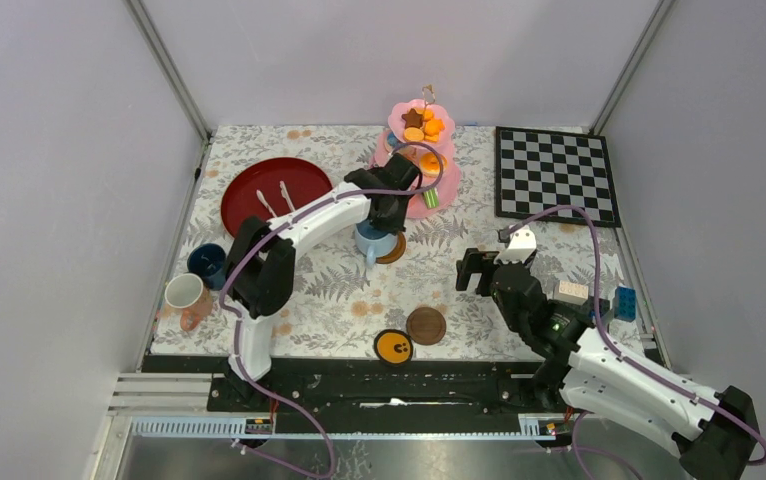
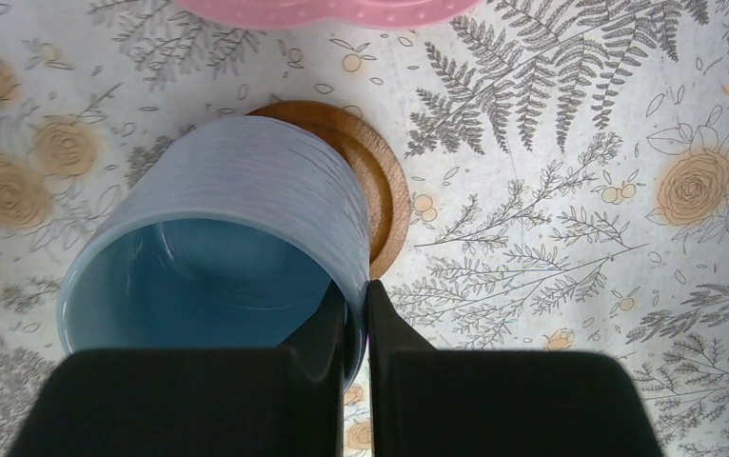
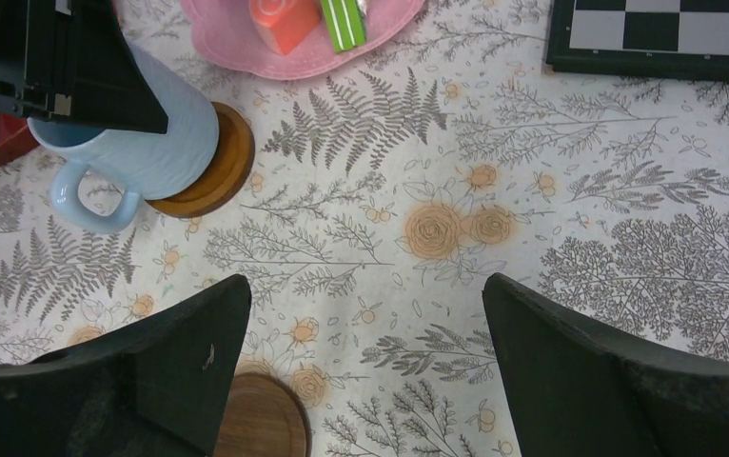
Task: Serve the afternoon tea
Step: Place the cup on the coaster, then move the coaster to the center of the board, then pick up the cup from the corner of the board.
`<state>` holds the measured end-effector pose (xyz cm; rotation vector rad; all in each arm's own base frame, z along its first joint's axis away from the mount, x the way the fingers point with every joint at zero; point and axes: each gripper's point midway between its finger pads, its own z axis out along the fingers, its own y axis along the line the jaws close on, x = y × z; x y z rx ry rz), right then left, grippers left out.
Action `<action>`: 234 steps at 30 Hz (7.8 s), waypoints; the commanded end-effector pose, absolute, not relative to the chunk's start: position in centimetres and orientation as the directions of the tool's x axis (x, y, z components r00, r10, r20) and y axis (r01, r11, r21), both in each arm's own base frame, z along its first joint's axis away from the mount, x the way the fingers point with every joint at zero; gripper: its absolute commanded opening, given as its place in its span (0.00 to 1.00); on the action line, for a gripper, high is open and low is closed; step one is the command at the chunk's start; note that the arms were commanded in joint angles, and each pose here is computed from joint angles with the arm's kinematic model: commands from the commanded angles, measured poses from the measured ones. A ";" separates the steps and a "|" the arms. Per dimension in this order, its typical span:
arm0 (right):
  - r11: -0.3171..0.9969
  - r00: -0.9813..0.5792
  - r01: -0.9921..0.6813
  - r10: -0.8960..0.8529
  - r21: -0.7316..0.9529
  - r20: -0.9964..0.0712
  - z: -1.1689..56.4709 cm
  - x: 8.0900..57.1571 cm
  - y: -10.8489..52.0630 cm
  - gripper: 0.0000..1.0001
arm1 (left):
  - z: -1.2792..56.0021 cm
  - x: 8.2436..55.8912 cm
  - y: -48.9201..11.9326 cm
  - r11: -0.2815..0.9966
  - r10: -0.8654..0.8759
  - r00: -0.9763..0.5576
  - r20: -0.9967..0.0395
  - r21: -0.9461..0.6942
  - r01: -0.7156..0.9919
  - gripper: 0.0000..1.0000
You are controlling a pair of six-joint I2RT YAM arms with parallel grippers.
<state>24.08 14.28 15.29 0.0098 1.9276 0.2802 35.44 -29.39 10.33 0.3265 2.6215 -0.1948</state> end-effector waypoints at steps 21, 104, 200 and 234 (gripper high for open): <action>0.972 -0.423 -0.109 0.142 0.206 -0.895 13.3 23.9 14.6 1.00 | 11.3 37.7 -32.2 0.942 0.218 -0.818 -0.533 -0.104 0.318 0.00; 0.992 -0.794 0.113 0.058 -0.053 -0.605 4.6 38.3 19.5 0.62 | 29.8 23.2 -9.1 0.990 0.018 -0.347 -0.938 -0.033 0.139 0.99; 0.934 -0.716 -0.238 0.017 0.266 -0.698 11.0 24.6 17.2 1.00 | 18.2 33.5 7.4 0.657 -0.740 -0.426 -0.520 -0.427 -0.621 0.00; 0.800 -0.437 -0.491 0.118 0.346 -0.892 21.9 24.2 19.5 1.00 | 27.9 21.8 -27.0 0.327 0.623 0.013 -0.782 0.275 0.904 0.00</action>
